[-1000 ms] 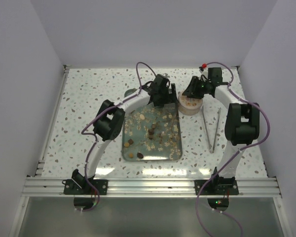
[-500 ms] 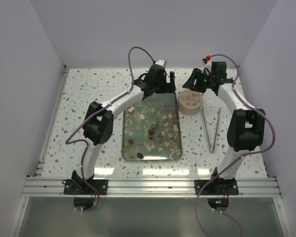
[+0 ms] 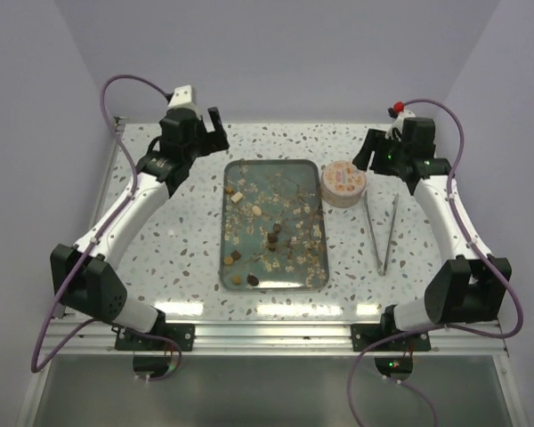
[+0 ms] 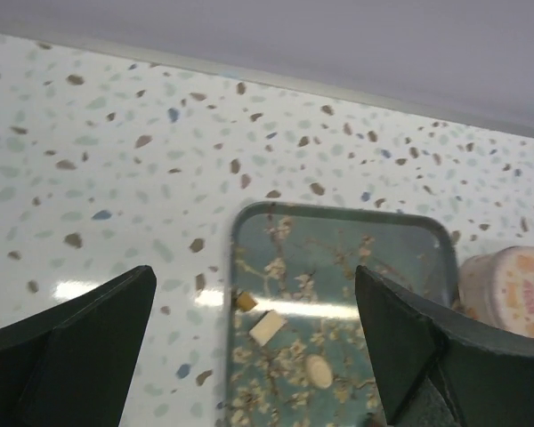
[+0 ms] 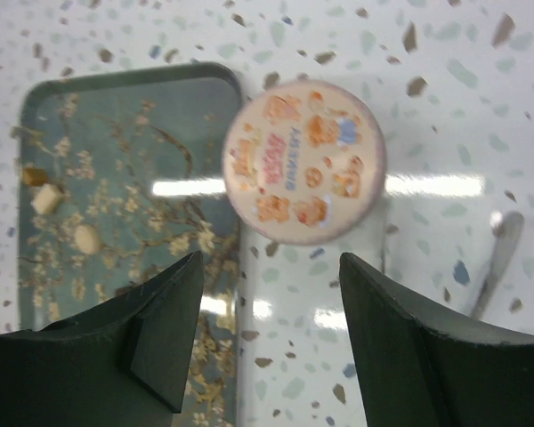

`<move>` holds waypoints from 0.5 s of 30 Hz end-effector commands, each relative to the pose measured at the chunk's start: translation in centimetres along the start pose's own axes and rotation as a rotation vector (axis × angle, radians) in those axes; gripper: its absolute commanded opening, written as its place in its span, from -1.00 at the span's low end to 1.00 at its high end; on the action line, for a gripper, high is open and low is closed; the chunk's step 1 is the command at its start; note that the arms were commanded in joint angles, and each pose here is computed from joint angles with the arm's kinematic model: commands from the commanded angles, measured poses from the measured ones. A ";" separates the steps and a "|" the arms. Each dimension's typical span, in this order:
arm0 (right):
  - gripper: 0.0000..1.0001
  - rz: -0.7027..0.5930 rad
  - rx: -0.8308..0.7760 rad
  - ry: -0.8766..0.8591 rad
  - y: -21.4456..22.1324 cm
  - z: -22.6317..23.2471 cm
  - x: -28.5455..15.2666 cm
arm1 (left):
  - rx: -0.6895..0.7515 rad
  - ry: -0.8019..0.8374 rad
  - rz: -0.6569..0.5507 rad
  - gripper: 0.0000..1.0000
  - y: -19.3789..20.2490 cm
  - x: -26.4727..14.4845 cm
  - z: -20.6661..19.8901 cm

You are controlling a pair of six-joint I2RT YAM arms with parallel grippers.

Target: Pack the chocolate

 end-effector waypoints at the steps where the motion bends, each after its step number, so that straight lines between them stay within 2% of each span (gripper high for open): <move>1: 0.32 0.027 -0.017 0.197 2.1 -3.0 -2.2 | 0.083 -0.142 0.026 1.00 1.1 -2.8 4.1; 8: 0.39 -0.131 -0.053 0.283 -0.7 -2.6 -7.4 | 0.031 -0.143 0.010 1.00 0.1 -7.8 5.5; 15: 0.40 -0.153 -0.033 0.286 -1.1 -2.3 -8.0 | 0.003 -0.171 -0.073 1.00 -2.0 -10.6 5.8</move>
Point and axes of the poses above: each gripper's point midway between its finger pads, its own x axis out along the fingers, its own z axis along the line the jaws close on, y = z × x, the point moved 5 cm from there along -x, back along the fingers, and after that the axes turned 1 degree about -x, right-handed, at the moved point
